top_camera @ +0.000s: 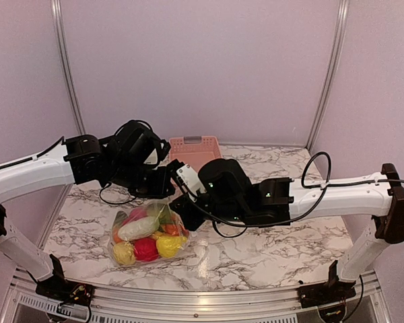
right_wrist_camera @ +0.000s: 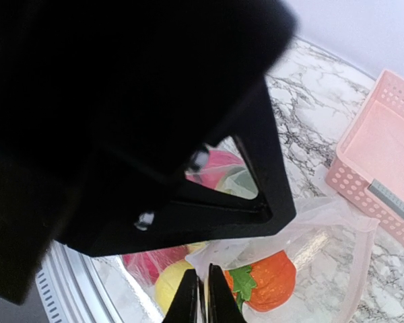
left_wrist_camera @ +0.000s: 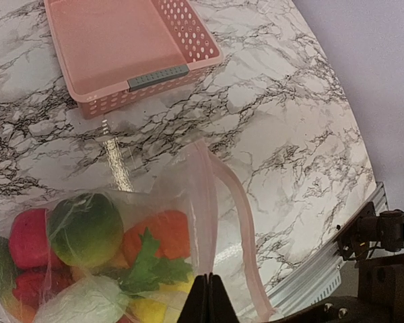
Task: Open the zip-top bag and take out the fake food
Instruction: Open the zipper of the food storage bag at the center of the board.
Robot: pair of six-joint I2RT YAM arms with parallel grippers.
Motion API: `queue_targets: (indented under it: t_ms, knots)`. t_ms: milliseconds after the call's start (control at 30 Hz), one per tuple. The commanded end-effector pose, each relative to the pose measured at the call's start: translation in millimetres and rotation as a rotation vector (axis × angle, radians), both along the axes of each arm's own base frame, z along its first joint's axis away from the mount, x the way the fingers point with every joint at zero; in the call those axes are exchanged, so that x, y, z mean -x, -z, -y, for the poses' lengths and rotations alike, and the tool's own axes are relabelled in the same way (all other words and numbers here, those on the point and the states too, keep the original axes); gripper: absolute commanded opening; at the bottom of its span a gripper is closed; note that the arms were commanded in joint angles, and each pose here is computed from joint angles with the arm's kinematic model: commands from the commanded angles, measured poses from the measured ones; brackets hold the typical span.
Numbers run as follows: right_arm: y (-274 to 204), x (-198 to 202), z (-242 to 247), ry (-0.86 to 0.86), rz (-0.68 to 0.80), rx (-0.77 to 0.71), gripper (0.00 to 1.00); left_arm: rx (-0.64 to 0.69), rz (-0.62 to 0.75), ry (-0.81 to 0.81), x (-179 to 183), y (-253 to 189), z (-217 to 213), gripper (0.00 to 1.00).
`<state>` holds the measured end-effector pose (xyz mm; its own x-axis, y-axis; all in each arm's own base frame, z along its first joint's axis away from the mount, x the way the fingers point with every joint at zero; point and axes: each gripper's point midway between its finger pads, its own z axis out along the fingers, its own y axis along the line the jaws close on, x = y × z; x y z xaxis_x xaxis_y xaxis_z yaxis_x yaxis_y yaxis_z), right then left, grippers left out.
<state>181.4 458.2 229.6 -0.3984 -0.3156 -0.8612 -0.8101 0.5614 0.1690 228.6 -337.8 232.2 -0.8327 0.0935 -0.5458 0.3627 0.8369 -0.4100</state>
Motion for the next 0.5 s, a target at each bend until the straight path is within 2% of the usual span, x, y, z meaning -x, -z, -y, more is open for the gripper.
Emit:
queue_targets:
  t_ms: [0, 100, 167, 300, 467]
  knots:
    - [-18, 4, -6, -0.006, 0.002, -0.053, 0.12, -0.064, 0.027, 0.003, -2, 2, -6, 0.0]
    - [-21, 7, -2, -0.011, -0.008, -0.061, 0.4, -0.06, 0.043, 0.002, -3, -3, -7, 0.0]
    - [-29, 8, 5, -0.01, -0.011, -0.079, 0.48, -0.058, 0.054, 0.003, -4, -6, -8, 0.0]
    - [-39, 6, 22, -0.005, -0.048, -0.14, 0.49, -0.047, 0.061, 0.01, -3, -9, -7, 0.0]
    - [-22, -7, 44, 0.0, -0.138, -0.171, 0.4, -0.015, 0.072, 0.03, -1, -14, -1, 0.0]
